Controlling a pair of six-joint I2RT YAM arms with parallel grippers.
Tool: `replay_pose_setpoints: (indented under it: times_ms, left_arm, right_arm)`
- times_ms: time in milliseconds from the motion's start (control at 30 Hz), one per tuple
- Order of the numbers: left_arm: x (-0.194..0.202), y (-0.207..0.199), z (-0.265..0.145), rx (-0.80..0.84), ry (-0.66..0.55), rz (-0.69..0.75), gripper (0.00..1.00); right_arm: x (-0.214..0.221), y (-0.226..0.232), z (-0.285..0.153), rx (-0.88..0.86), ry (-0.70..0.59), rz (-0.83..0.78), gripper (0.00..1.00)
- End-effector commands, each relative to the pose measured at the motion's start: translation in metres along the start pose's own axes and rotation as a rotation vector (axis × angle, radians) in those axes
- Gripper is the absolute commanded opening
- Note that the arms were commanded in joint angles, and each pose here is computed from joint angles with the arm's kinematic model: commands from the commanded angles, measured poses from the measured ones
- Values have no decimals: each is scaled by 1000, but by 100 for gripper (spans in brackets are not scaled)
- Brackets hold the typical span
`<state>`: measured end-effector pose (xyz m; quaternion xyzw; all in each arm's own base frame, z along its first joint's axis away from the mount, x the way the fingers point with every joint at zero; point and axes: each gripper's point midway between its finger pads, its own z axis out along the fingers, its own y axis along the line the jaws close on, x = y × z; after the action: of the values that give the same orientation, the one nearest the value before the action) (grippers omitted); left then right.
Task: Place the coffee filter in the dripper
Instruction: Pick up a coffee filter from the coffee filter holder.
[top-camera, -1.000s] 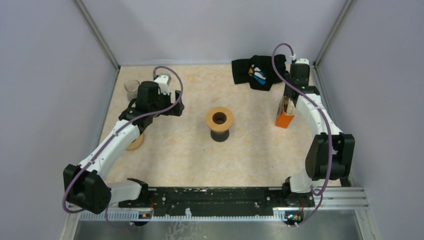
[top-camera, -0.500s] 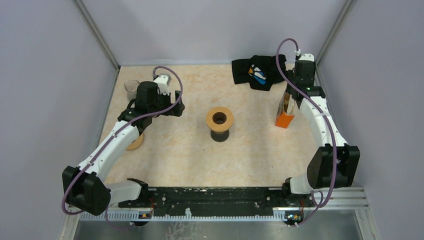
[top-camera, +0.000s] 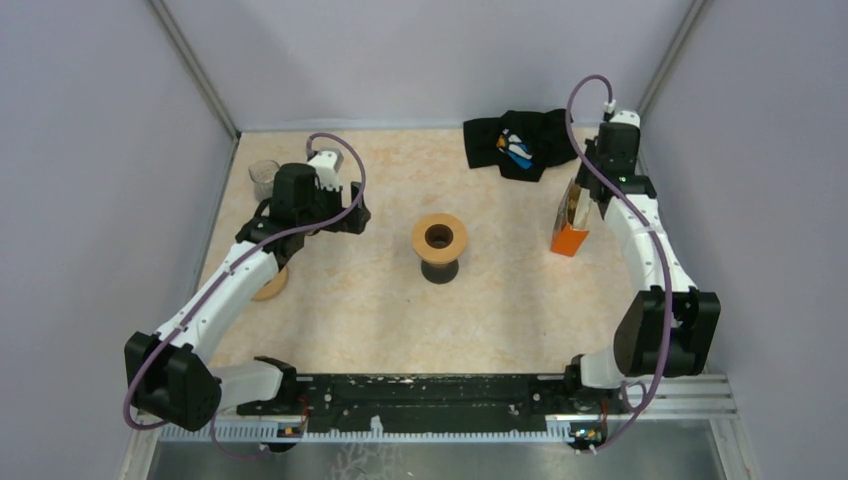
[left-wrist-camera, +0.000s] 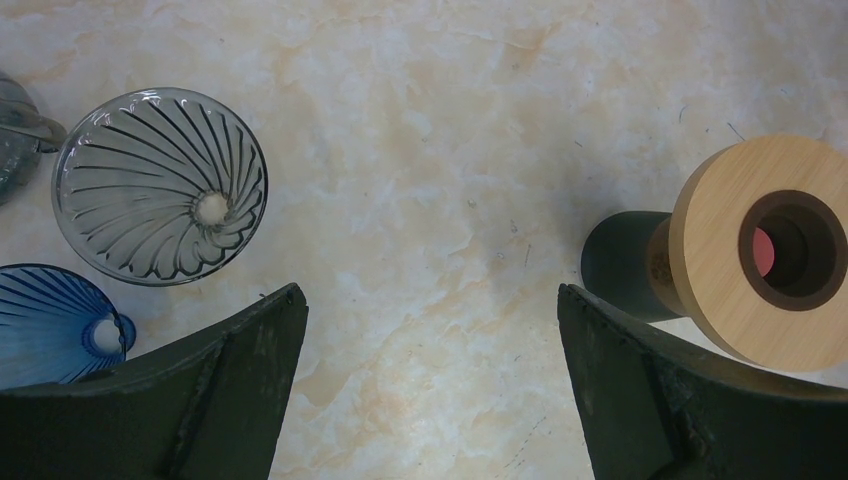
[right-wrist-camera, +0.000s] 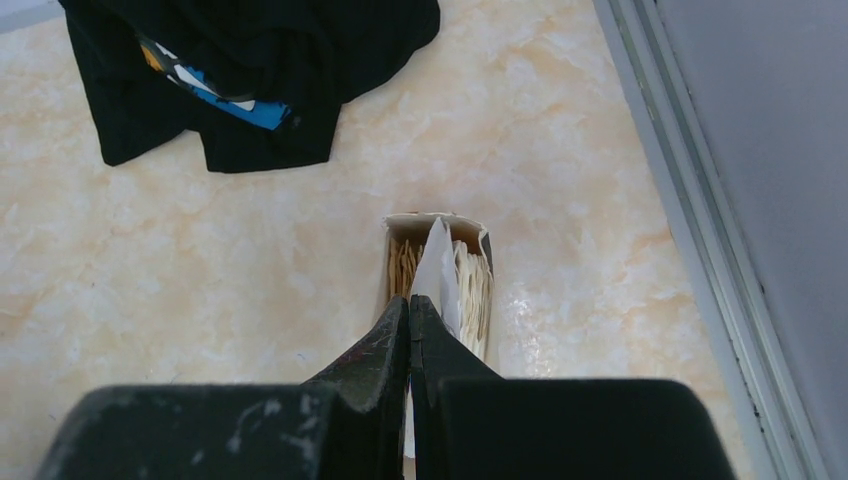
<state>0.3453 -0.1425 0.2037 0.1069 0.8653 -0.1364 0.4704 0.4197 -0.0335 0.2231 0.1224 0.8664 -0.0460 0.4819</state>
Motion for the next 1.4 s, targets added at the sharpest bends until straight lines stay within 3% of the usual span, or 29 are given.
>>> replay_pose_setpoints:
  times_ms: [0,400,900,1367]
  left_arm:
    - [-7,-4,-5,19,-36,-7,99]
    - [-7,-5,-4,26,-36,-6,99]
    - [-8,-6,-5,34,-38,-7,99]
    - [-8,-7,-6,40,-39,-8,99]
  right_arm:
    - [-9,-5,4,-24,-42,105,0]
    - [3,-8,12,-78,2,215,0]
    - [4,7,13,-243,66,474,0]
    - [-11,0,1,-229,28,380,0]
